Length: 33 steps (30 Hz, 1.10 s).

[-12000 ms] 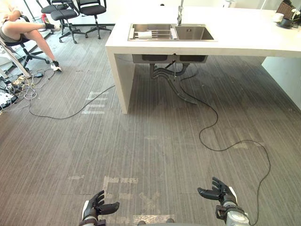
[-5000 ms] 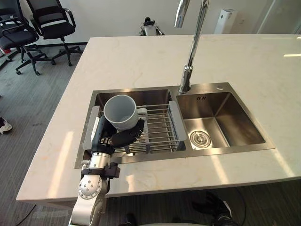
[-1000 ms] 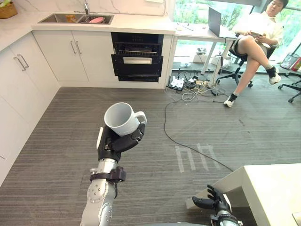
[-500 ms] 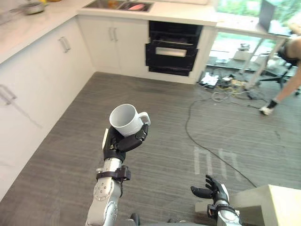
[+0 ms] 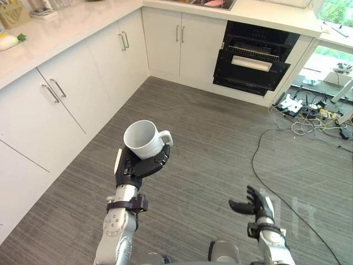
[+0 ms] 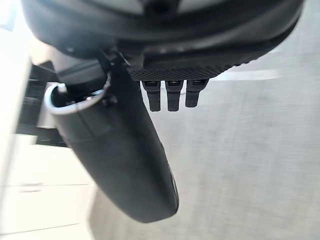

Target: Walk over to the sink, pick up the cup, carry it to the dishwasher, place the cup inside the dishwasher, then close the dishwasher door

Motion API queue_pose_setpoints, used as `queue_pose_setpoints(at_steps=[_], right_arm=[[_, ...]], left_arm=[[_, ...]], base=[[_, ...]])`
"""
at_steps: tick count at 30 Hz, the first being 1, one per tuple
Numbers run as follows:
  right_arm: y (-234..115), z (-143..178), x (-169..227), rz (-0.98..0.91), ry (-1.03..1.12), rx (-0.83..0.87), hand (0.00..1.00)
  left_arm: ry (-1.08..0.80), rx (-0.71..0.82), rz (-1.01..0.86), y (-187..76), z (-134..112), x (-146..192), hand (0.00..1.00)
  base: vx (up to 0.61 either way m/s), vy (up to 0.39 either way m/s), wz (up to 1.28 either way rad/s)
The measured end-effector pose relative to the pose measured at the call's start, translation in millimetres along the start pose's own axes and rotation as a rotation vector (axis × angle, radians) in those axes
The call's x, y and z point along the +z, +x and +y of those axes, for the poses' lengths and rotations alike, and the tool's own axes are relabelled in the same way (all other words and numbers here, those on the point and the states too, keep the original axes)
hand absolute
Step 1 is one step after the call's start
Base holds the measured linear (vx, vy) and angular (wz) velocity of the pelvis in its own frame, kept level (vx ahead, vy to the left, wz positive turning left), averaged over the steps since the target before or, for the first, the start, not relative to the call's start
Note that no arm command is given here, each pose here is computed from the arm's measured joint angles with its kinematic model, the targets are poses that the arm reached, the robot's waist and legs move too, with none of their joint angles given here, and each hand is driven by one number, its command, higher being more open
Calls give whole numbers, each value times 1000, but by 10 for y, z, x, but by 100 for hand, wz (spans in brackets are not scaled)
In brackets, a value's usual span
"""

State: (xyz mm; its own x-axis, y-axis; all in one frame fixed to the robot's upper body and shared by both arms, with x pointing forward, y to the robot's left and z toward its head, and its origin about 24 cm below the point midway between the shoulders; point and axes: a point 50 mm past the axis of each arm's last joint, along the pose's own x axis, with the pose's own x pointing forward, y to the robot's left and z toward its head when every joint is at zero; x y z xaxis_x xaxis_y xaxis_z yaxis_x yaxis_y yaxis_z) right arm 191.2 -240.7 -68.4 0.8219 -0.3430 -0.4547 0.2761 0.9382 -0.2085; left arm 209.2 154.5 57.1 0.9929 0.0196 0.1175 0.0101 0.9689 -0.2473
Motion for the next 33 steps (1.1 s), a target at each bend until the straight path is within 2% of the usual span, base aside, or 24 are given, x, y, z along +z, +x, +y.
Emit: queue_pose_setpoints(at_steps=[8, 11, 15, 22, 25, 33], right_arm=[[-69, -103, 26, -25, -45, -4, 90], [-169, -8, 150, -101, -34, 18, 90], [-77, 79, 344, -176, -5, 31, 90], [-39, 104, 15, -23, -31, 42, 90], [-64, 149, -41, -2, -23, 49, 90], [-152, 340, -98, 10, 26, 99, 90]], left_arm=[[-68, -23, -19, 70, -175, -2, 30], [-73, -44, -45, 68, -208, 52, 30], [-74, -73, -67, 84, -233, 99, 30], [-55, -9, -96, 96, -123, 170, 30], [-13, -52, -89, 108, -129, 182, 30], [-18, -227, -96, 144, -420, 185, 30]], base=[[623, -120, 46], [640, -128, -14], [512, 96, -24], [549, 311, -32], [558, 251, -18], [589, 53, -2]])
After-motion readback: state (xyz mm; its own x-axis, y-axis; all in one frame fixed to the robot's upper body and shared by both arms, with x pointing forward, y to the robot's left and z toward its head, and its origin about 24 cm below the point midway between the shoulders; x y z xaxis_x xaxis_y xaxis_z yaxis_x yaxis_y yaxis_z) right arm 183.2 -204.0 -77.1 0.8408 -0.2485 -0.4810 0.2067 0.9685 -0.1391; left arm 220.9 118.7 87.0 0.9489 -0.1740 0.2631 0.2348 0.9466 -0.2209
